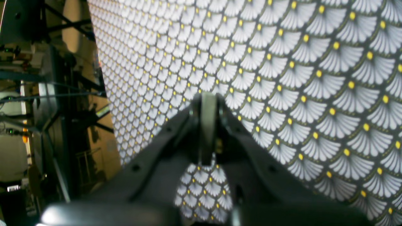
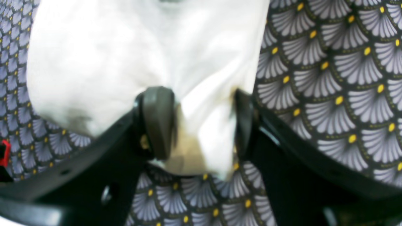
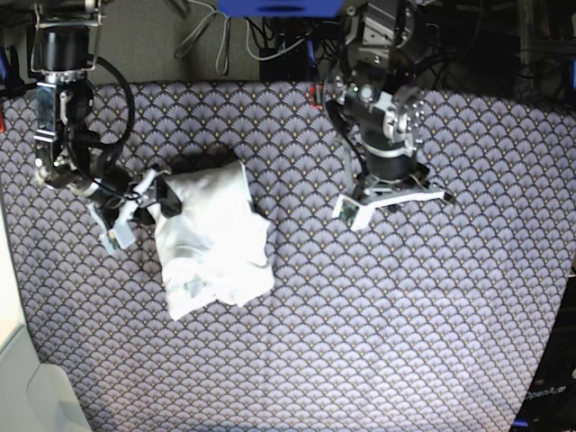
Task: Fold the T-shirt properly
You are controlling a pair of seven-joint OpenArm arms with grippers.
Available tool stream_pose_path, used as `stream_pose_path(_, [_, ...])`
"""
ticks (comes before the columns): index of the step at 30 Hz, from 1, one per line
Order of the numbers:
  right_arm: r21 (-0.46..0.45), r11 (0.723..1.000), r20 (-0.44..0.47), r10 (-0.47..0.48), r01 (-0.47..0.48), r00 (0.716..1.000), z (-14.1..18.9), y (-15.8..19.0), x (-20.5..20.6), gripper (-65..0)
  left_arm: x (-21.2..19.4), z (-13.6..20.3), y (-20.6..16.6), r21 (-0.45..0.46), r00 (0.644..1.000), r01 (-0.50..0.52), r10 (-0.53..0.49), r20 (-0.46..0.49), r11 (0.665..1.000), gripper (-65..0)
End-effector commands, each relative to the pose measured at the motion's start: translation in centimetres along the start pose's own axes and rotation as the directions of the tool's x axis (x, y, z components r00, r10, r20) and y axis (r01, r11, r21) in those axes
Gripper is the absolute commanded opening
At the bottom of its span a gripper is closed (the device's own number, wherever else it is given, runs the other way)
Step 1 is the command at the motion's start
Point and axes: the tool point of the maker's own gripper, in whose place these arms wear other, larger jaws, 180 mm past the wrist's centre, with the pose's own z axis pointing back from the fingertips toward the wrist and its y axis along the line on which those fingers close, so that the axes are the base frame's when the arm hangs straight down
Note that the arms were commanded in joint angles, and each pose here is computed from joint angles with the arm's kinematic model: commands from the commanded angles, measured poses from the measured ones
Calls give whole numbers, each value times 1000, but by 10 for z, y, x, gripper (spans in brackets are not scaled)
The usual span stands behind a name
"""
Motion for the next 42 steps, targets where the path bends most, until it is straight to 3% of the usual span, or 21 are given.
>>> stream_pose_path(1, [-9,998,-45,54,-54,998,5,-3,1,-338,6,3,4,17,1000,-12,11,24,1000,-647])
stream_pose_path(6, [-53,981,-5,185,-185,983,29,2,38,-333,1,6,-1,2,1000,-6,6,16,1000,-647])
stream_pose_path(14, [-213,937,40,290,-276,956,86,-5,77,-336,-19,12,-18,-39,1000,8,-9,-27,999,-647])
stream_pose_path(20, [-340,904,-65,250,-257,966,135,-37,43,-354,-48,30,-51,-129,996,53,-62,-64,990,-647])
stream_pose_path(24, [-388,891,-148,194,-237,970,163,-50,4,-473,-63,50,-83,-218,995,84,-95,-38,972,-647])
stream_pose_path(28, [-459,868,-216,96,-187,972,200,-65,-37,-640,-73,63,-101,-271,995,80,-95,-43,959,-647])
stream_pose_path(33, [-512,843,-299,2,-162,954,237,-71,-80,-650,-84,76,-119,-335,995,34,-62,-75,942,-647])
stream_pose_path(36, [-559,803,-393,-35,-208,919,258,-79,-103,-650,-93,85,-131,-386,994,-3,-39,-99,922,-647])
stream_pose_path(40, [-611,724,-558,-107,-320,823,290,-89,-140,-650,-118,100,-142,-446,989,-8,-59,-136,895,-647])
stream_pose_path(42, [-617,703,-606,-139,-353,783,297,-90,-158,-650,-128,109,-151,-485,986,-33,-51,-157,874,-647])
